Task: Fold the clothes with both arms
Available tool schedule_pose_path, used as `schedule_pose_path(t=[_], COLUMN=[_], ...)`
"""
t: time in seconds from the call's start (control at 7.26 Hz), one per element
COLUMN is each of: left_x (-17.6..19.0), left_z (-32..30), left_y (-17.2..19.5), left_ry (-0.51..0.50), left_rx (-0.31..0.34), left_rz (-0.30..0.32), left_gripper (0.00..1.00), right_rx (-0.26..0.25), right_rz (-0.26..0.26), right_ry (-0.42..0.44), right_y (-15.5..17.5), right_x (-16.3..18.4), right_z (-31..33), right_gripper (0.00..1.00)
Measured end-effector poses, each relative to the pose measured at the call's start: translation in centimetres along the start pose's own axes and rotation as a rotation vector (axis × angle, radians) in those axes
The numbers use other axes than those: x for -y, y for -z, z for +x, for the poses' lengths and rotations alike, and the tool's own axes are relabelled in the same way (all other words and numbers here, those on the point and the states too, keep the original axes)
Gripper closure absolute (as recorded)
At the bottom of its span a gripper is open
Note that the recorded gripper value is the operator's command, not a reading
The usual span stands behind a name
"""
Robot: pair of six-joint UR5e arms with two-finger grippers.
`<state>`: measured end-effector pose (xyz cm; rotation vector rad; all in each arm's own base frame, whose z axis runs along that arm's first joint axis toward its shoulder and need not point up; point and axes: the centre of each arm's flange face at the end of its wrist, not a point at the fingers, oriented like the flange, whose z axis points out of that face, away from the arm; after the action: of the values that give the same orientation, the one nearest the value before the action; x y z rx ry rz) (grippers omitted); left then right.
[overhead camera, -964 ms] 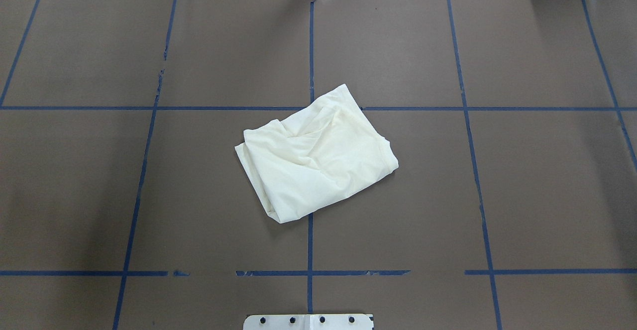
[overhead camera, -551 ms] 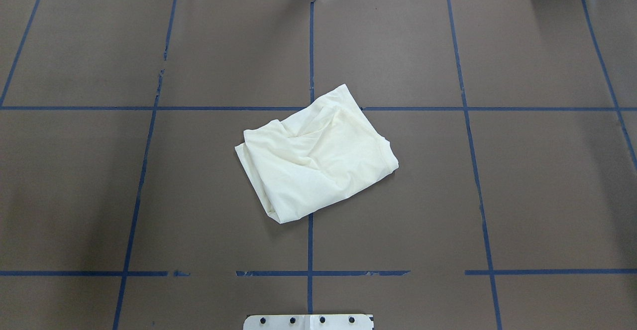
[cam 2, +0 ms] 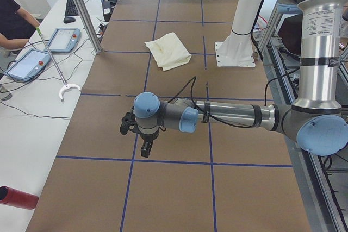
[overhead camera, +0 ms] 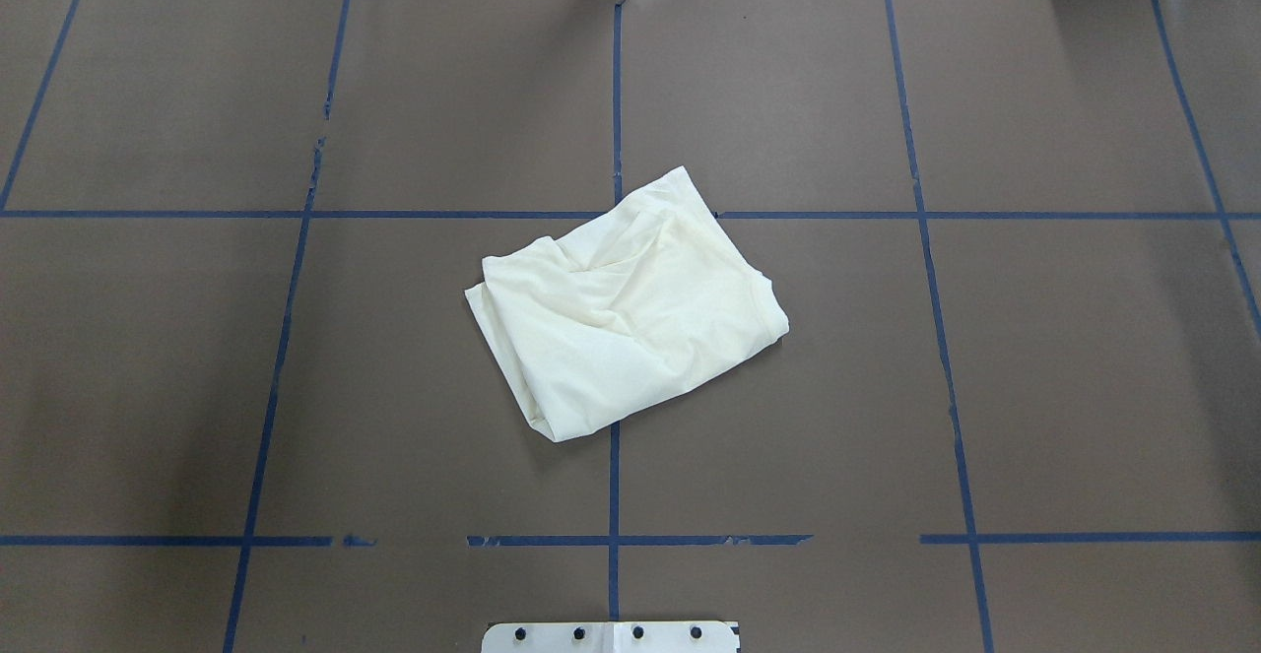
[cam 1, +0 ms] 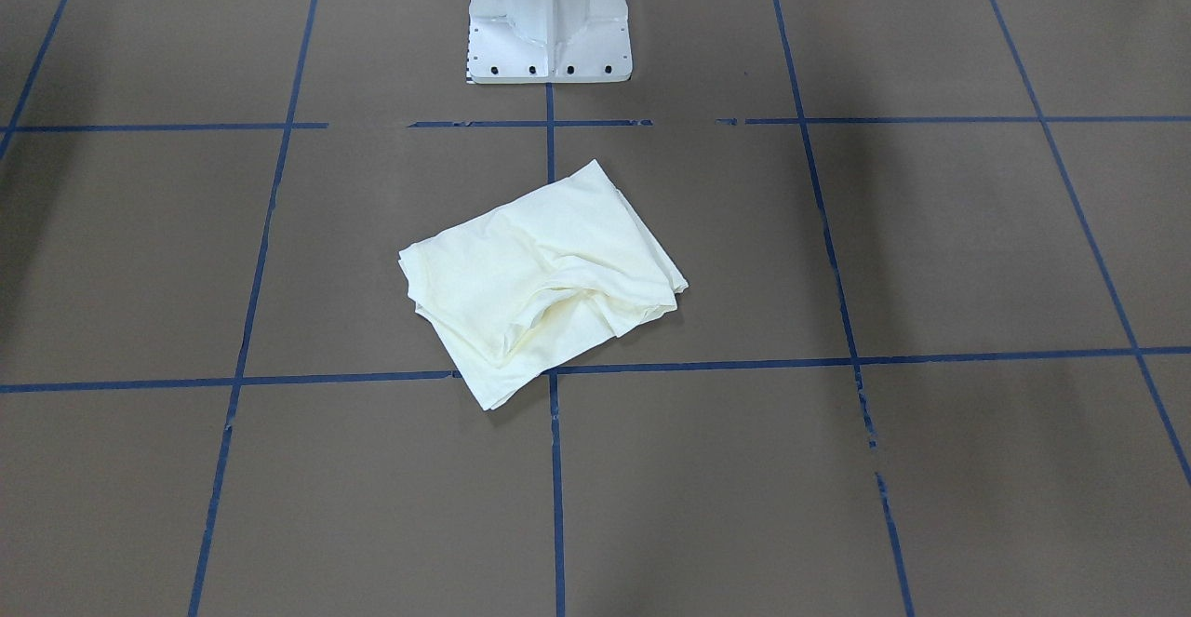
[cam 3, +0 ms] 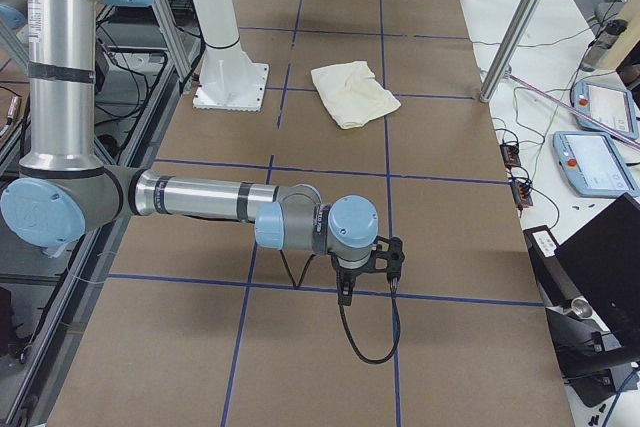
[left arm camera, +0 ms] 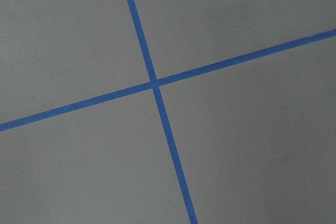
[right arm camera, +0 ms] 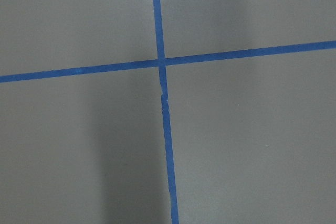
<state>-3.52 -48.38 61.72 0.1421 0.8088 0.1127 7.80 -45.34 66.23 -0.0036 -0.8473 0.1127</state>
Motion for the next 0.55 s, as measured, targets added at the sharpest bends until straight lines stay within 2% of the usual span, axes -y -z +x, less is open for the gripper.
schedule_pose_path(t=[0.55], left_x=[0.06], left_z=[0.12], left_y=[0.04], left_ry=[0.028], left_rx=[-0.002], left_rz=[0.002], left_gripper=[0.0], right_rx=[0.0], right_rz=[0.003], right_ry=[0.0], right_y=[0.12], right_x=[0.2], right_z=[-0.15], right_gripper=[0.0])
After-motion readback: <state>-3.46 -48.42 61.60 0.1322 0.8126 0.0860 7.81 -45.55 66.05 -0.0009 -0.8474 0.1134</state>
